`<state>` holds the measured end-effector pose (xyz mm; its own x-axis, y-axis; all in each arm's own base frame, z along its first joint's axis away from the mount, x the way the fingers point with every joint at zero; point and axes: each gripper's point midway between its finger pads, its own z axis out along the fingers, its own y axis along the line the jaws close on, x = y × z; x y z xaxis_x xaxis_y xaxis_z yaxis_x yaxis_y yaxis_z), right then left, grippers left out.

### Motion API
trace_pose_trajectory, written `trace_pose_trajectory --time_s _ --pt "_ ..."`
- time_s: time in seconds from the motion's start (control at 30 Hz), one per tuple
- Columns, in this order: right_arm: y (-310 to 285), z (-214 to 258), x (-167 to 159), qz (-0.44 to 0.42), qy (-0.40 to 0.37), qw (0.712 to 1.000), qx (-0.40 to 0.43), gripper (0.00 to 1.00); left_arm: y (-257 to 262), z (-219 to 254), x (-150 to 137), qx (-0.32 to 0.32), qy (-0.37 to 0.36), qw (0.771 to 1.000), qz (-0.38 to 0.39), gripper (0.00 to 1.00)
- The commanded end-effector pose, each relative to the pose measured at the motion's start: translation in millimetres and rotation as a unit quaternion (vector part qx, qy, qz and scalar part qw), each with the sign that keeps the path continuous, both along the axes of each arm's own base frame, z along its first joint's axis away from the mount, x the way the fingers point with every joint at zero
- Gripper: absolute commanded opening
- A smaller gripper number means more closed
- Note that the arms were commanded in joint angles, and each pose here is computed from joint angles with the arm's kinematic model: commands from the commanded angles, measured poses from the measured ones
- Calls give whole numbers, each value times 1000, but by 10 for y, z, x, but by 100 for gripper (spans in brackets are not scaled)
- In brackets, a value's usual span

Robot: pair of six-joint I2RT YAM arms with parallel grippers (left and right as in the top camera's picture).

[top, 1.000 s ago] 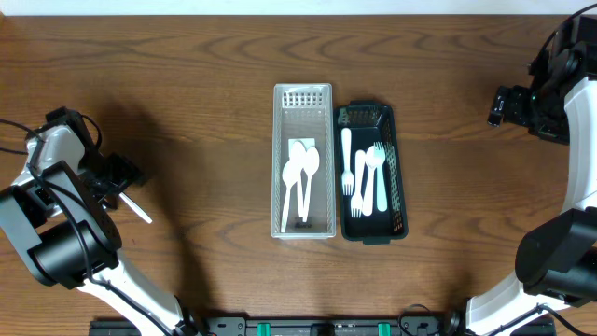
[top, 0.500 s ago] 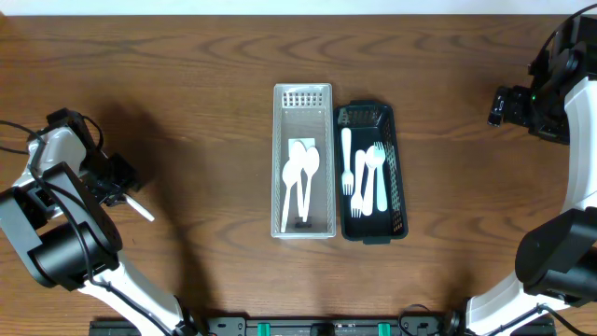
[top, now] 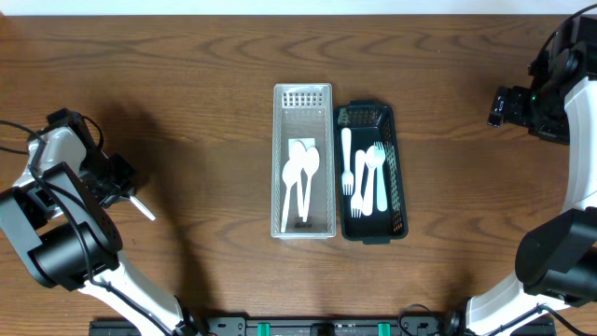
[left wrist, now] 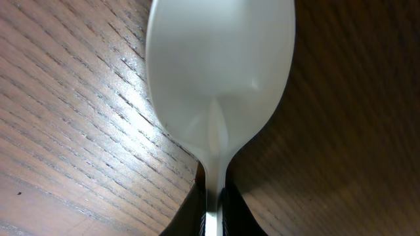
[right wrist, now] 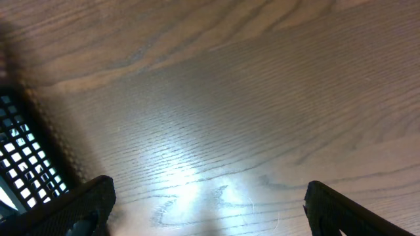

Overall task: Pack container
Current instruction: 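Swing the left gripper to the far-left white spoon and grasp it, then carry the spoon with the left gripper into the clear basket and release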

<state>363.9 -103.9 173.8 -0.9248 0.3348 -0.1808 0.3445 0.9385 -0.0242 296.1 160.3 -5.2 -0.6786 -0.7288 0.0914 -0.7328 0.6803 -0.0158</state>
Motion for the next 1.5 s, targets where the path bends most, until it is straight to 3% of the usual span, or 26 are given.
trace_pose_trajectory --time_s 0.0,0.17,0.37,0.53,0.67,0.83,0.97,1.37,1.47 --pt "4 -16 -3 7 3 1000 1 95 -44 -94 -139 -2 29 1000 -3 6" --pt "2 -16 -1 6 2 1000 1 95 -129 228 -5 19 -8 1000 -23 5" --pt "1 -14 7 6 1 1000 1 95 -612 1123 272 62 -110 986 -106 6" --pt "2 -14 7 7 1 1000 1 95 -1452 1920 371 77 -218 948 -221 6" --pt "2 -14 7 6 1 1000 1 95 -2244 2246 318 58 -280 905 -316 6" --pt "3 -15 5 6 1 1000 1 95 -3092 2163 138 20 -281 861 -424 6" --pt "23 -15 10 7 0 1000 7 95 -3514 1878 110 6 -255 844 -473 6" --pt "33 -15 14 8 -1 1000 10 95 -3763 849 243 6 -144 863 -483 7" --pt "31 -14 19 8 -2 1000 9 96 -3769 859 255 6 -147 860 -489 23"
